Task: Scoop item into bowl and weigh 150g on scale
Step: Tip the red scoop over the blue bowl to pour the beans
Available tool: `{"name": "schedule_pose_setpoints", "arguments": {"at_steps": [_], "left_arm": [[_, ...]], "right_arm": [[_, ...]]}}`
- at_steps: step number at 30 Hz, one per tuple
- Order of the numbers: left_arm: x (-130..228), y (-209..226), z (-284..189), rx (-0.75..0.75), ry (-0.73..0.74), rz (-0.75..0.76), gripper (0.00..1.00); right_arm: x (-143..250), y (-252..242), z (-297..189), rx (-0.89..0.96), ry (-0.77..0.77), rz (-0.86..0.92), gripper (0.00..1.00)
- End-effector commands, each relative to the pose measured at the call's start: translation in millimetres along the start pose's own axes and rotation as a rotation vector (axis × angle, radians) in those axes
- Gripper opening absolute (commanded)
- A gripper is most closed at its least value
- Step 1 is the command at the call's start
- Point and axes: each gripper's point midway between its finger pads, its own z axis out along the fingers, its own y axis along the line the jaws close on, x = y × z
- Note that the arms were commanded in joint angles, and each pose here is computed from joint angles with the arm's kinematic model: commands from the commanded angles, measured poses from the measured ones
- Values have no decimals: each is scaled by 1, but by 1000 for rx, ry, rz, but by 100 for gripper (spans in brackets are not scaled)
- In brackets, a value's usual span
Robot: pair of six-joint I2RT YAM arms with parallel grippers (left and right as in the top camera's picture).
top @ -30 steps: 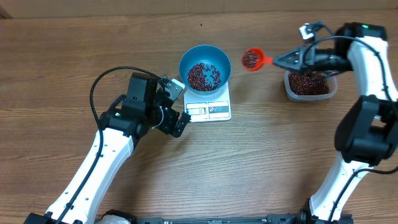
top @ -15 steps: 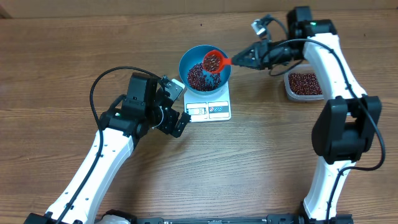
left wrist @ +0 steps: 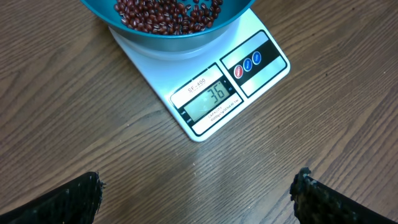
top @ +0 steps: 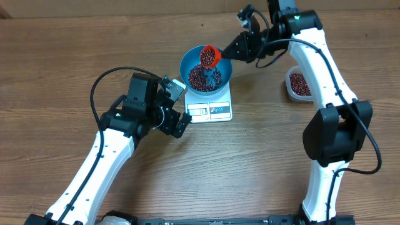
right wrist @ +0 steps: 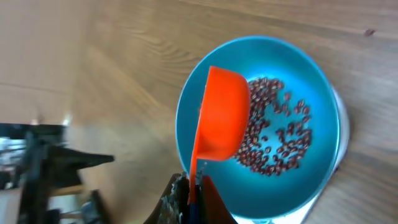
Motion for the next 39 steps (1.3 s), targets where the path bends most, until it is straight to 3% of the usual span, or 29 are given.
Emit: {"name": "schedule_pose_setpoints", "arguments": {"at_steps": [1,9,26,39], "left_arm": [[2,0,2,3,7,-12,100],[2,0,2,3,7,-12,100],[2,0,2,3,8,-12,100],[2,0,2,3,7,-12,100]], "right_arm": [[-8,-4,4,181,-4,-64,4],[1,-12,17,402,44,-126,4],[-11,-3,-13,591,53,-282,4],[-1,8,-6,720,122,-400,4]]}}
